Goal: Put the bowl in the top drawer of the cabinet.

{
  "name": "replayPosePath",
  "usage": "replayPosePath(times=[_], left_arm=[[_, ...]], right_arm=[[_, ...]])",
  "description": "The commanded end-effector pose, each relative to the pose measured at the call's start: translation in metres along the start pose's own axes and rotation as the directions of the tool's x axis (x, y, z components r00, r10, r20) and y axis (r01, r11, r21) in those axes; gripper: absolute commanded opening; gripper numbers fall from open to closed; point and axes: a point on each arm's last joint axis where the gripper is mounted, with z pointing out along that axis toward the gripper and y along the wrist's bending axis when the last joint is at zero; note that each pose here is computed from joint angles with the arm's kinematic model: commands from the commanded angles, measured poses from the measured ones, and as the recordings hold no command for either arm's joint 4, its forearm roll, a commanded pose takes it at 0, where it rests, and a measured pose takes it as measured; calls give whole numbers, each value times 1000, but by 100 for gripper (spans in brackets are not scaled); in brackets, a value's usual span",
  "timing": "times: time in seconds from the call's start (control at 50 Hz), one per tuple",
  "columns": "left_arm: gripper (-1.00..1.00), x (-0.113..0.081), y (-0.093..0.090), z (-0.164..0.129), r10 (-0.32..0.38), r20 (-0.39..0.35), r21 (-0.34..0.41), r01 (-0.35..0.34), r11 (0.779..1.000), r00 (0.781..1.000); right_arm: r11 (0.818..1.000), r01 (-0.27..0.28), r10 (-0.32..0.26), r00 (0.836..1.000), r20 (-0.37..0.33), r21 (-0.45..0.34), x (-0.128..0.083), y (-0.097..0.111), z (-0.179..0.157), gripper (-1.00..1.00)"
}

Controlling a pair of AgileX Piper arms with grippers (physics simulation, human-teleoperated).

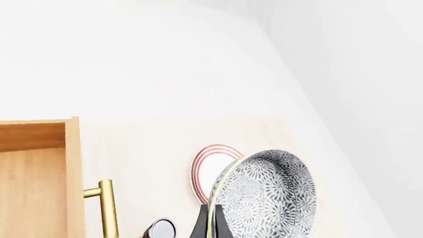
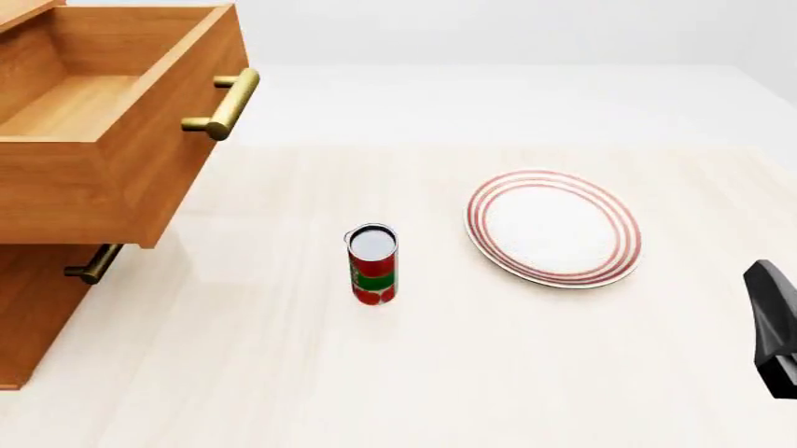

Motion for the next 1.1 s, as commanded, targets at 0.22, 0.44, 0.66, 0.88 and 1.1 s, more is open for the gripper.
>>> replayPosePath(times=[0.22, 0.44, 0.66, 0.88, 1.1], left_arm=[[-100, -23, 21, -35, -27, 94, -77, 35, 996, 995], [-100, -29, 28, -49, -33, 126, -109, 47, 993, 991], [-100, -35, 38, -62, -47, 161, -149, 72, 986, 986], [-100, -38, 50, -66, -57, 192, -195, 95, 976, 980], [-100, -36, 58, -65, -68, 204, -218, 113, 969, 977]], right_arm=[[1000, 0, 0, 1000, 0, 0, 0, 0, 0, 100], [1000, 0, 0, 1000, 0, 0, 0, 0, 0, 100], [1000, 0, 0, 1000, 0, 0, 0, 0, 0, 100], [1000, 0, 0, 1000, 0, 0, 0, 0, 0, 100], [1000, 0, 0, 1000, 0, 0, 0, 0, 0, 100]])
